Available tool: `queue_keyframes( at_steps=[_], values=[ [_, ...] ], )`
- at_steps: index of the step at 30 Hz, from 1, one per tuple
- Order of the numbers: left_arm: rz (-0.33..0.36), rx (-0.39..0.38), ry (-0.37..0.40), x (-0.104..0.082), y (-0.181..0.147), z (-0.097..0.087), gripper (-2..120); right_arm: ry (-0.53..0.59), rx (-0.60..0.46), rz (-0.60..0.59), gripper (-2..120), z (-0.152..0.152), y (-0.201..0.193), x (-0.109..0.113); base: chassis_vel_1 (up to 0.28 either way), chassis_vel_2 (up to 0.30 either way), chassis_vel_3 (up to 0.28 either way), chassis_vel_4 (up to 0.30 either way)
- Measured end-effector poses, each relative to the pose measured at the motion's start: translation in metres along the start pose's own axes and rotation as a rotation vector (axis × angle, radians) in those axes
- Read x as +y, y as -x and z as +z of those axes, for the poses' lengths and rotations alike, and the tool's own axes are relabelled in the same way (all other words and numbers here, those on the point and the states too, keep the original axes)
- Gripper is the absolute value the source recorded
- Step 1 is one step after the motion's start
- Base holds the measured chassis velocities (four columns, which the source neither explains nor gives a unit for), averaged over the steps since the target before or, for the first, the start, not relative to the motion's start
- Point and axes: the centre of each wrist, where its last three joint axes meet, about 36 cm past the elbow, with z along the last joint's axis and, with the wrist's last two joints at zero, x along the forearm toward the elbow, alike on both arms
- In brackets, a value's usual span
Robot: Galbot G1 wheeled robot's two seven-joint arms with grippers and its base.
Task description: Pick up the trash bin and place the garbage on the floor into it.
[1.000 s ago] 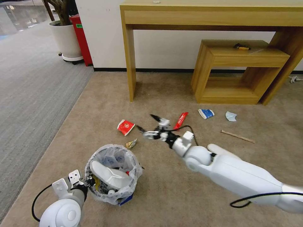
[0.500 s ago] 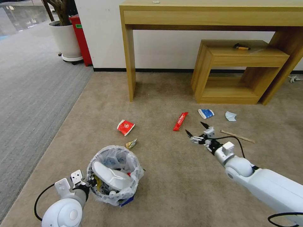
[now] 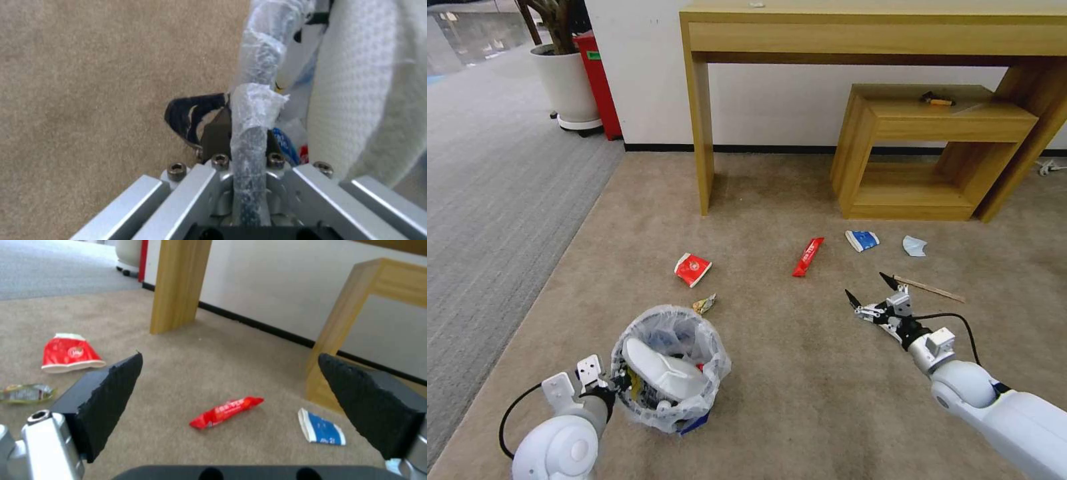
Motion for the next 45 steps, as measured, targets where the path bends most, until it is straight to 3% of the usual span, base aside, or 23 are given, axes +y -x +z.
queue_keyframes(
  at_steps=[12, 31, 45],
  values=[
    [0.014, -0.018, 0.002, -0.001, -0.01, -0.004, 0, 0.003, -0.013, 0.024, 100, -0.018, 0.007, -0.003, 0.011, 0.013, -0.012, -0.018],
    [0.006, -0.01, -0.001, -0.003, -0.01, 0.001, 0, 0.009, -0.022, 0.001, 100, -0.011, 0.005, 0.0, 0.161, 0.173, -0.16, -0.165],
    [0.003, -0.001, -0.002, -0.002, -0.007, 0.005, 0, 0.005, -0.014, -0.023, 100, -0.001, 0.006, 0.008, -0.027, 0.008, 0.017, -0.007]
  ],
)
